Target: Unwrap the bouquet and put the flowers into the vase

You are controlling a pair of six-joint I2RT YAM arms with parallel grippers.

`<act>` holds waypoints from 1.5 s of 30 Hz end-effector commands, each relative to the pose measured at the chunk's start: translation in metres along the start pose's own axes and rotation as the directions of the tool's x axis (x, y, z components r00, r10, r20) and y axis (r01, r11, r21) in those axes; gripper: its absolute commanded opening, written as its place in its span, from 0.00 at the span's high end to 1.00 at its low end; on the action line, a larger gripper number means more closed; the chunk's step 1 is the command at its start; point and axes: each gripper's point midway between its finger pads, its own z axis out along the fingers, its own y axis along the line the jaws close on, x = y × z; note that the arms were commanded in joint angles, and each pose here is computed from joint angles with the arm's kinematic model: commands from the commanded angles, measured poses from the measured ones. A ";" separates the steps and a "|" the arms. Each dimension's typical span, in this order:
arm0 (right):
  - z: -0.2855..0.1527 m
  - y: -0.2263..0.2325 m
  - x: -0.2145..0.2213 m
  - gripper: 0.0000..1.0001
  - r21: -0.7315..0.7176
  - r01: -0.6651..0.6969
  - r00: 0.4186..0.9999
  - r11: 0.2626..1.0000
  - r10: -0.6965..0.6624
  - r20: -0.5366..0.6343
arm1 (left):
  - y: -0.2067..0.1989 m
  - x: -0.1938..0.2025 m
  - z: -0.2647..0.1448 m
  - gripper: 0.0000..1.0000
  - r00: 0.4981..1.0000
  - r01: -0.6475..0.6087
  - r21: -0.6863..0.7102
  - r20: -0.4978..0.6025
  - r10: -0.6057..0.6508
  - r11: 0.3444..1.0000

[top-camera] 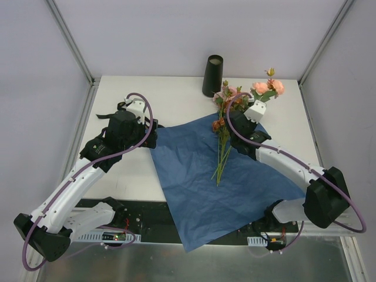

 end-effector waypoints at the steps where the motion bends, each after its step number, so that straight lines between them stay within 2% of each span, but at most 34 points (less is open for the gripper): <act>1: -0.021 0.013 -0.037 1.00 -0.037 0.031 0.995 0.999 -0.028 0.094 | 0.005 -0.007 -0.002 0.01 0.999 -0.008 -0.018 0.039 0.008 1.000; 5: -0.039 0.029 -0.031 1.00 -0.116 0.078 0.995 0.990 -0.071 0.063 | 0.006 -0.007 -0.002 0.01 0.999 -0.009 -0.023 0.040 0.010 1.000; 12: -0.067 0.034 -0.040 1.00 -0.121 0.143 0.989 0.982 -0.138 0.046 | 0.005 -0.008 -0.002 0.01 0.999 -0.007 -0.020 0.039 0.008 1.000; 19: -0.078 0.060 -0.082 1.00 -0.251 0.118 0.977 0.961 -0.068 0.200 | 0.006 -0.007 -0.002 0.01 0.999 -0.009 -0.021 0.039 0.010 1.000; 23: -0.082 0.088 -0.117 1.00 -0.418 0.062 0.965 0.906 0.053 0.259 | 0.006 -0.009 -0.003 0.01 0.999 -0.007 -0.025 0.046 0.009 1.000; 26: -0.083 0.101 -0.148 1.00 -0.502 0.031 0.939 0.864 0.148 0.312 | 0.007 -0.008 -0.005 0.01 0.999 -0.006 -0.023 0.054 0.007 1.000; 29: -0.082 0.113 -0.184 1.00 -0.555 0.058 0.901 0.830 0.196 0.387 | 0.006 -0.009 -0.005 0.01 0.999 -0.006 -0.020 0.053 0.007 1.000; 32: -0.077 0.132 -0.212 1.00 -0.578 0.146 0.868 0.803 0.176 0.463 | 0.005 -0.009 -0.006 0.01 0.999 -0.006 -0.011 0.053 0.007 1.000; 36: -0.072 0.150 -0.248 1.00 -0.566 0.237 0.797 0.790 0.175 0.579 | 0.004 -0.013 -0.010 0.01 0.997 -0.001 -0.004 0.071 0.001 1.000; 45: -0.065 0.190 -0.326 1.00 -0.631 0.327 0.663 0.704 0.305 0.684 | 0.003 -0.014 -0.014 0.01 0.996 0.004 0.005 0.084 -0.005 1.000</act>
